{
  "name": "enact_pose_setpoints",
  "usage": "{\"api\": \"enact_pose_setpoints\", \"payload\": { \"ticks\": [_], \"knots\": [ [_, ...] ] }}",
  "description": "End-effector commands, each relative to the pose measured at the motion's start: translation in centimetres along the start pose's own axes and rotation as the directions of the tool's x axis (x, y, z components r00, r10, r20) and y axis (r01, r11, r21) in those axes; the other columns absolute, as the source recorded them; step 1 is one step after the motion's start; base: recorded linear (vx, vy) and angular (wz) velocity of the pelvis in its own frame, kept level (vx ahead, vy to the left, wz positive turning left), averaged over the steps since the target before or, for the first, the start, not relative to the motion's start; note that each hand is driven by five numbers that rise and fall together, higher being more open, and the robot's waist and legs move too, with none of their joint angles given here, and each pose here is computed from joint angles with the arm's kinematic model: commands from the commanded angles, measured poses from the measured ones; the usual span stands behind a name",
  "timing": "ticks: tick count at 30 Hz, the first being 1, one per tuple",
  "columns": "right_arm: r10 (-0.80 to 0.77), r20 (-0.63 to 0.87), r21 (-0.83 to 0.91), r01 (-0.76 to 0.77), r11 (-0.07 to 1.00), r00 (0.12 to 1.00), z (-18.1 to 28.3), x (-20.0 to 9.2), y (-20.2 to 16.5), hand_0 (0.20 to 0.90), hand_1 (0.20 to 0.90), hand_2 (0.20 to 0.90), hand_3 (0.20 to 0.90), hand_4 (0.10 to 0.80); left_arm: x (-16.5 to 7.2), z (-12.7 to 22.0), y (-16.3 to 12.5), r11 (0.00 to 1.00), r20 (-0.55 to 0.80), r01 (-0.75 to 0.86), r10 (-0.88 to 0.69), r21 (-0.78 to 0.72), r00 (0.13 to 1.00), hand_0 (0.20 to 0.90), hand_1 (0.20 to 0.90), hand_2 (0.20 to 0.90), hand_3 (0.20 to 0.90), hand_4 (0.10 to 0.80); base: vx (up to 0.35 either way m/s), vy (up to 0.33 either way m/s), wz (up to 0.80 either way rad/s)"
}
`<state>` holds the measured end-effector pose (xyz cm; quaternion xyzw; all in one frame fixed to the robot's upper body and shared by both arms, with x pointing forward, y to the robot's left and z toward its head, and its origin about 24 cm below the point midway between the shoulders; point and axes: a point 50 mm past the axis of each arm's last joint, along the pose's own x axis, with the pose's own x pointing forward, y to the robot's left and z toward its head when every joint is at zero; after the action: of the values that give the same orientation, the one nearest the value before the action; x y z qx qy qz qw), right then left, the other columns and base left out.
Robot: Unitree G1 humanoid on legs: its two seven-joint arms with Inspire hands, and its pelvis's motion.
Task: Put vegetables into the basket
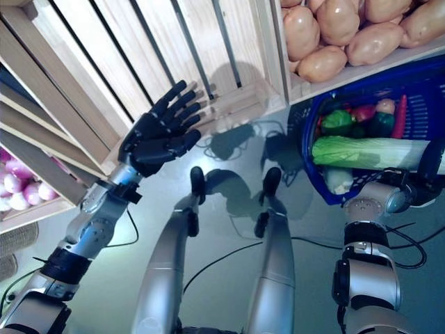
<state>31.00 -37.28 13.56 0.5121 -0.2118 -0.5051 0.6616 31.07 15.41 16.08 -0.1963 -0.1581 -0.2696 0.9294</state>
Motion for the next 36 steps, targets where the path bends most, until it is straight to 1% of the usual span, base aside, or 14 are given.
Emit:
{"api": "enact_pose_setpoints", "payload": {
  "ticks": [1, 5, 10, 13, 18, 25, 27, 31, 34, 36],
  "knots": [
    [0.098, 0.186, -0.056, -0.089, 0.994, 0.978, 4.8, 0.9, 2.5, 0.9, 0.9, 0.9, 0.9, 0.8, 0.4, 3.4, -2.2, 0.992, 0.197, 0.12, -0.126, 0.044, 0.972, 0.9, 0.9, 0.9, 0.9, 0.8, 0.0, 0.0, 0.0],
    [0.061, 0.175, -0.064, -0.051, 0.997, 0.983, 4.7, 1.0, 2.3, 0.9, 0.9, 0.9, 0.9, 0.8, 0.6, 3.5, -2.4, 0.992, 0.207, 0.122, -0.128, 0.044, 0.97, 0.9, 0.9, 0.9, 0.9, 0.8, 0.0, 0.0, 0.0],
    [0.018, 0.182, -0.067, -0.006, 0.998, 0.983, 4.8, 1.2, 1.2, 0.9, 0.9, 0.9, 0.9, 0.8, 0.5, 3.9, -2.4, 0.992, 0.217, 0.119, -0.125, 0.041, 0.968, 0.9, 0.9, 0.9, 0.9, 0.8, 0.006, 0.016, 0.02],
    [-0.003, 0.162, -0.072, 0.015, 0.997, 0.987, 4.4, 1.2, 0.3, 0.9, 0.9, 0.9, 0.9, 0.8, 0.2, 3.9, -2.2, 0.994, 0.228, 0.108, -0.113, 0.034, 0.967, 0.9, 0.9, 0.9, 0.9, 0.8, 0.001, 0.037, 0.01],
    [-0.034, 0.156, -0.111, 0.052, 0.992, 0.987, 4.0, 1.2, -1.2, 0.9, 0.9, 0.9, 0.9, 0.8, -0.2, 4.0, -1.9, 0.994, 0.22, 0.097, -0.104, 0.045, 0.97, 0.9, 0.9, 0.9, 0.9, 0.8, 0.0, 0.0, 0.0],
    [-0.061, 0.191, -0.188, 0.097, 0.977, 0.98, 3.0, 0.7, -2.3, 0.9, 0.9, 0.9, 0.9, 0.8, -0.5, 2.7, -1.1, 0.999, 0.167, 0.044, -0.04, -0.023, 0.985, 0.9, 0.9, 0.9, 0.9, 0.8, 0.02, 0.065, -0.05],
    [-0.062, 0.18, -0.194, 0.097, 0.976, 0.982, 2.6, 0.5, -2.5, 0.9, 0.9, 0.9, 0.9, 0.8, -0.6, 2.3, -0.8, 0.998, 0.153, 0.033, -0.025, -0.053, 0.988, 0.9, 0.9, 0.9, 0.9, 0.8, 0.004, 0.074, 0.05],
    [0.019, 0.157, -0.29, 0.027, 0.957, 0.987, 1.5, -0.2, -3.3, 0.9, 0.9, 0.9, 0.9, 0.8, -1.0, 1.0, -0.2, 0.994, 0.105, -0.005, 0.017, -0.112, 0.994, 0.9, 0.9, 0.9, 0.9, 0.8, 0.002, 0.106, 0.02],
    [0.147, 0.097, -0.423, -0.093, 0.901, 0.984, -0.2, -1.7, -4.1, 0.9, 0.9, 0.9, 0.9, 0.8, -1.7, -0.1, 0.5, 0.99, 0.055, -0.063, 0.071, -0.127, 0.996, 0.9, 0.9, 0.9, 0.9, 0.8, 0.054, 0.09, -0.07],
    [0.191, 0.075, -0.478, -0.133, 0.868, 0.979, -0.6, -2.2, -4.7, 0.9, 0.9, 0.9, 0.9, 0.8, -2.2, -0.8, 0.9, 0.989, 0.025, -0.096, 0.1, -0.113, 0.995, 0.9, 0.9, 0.9, 0.9, 0.8, 0.095, 0.076, -0.01]
  ]
}}
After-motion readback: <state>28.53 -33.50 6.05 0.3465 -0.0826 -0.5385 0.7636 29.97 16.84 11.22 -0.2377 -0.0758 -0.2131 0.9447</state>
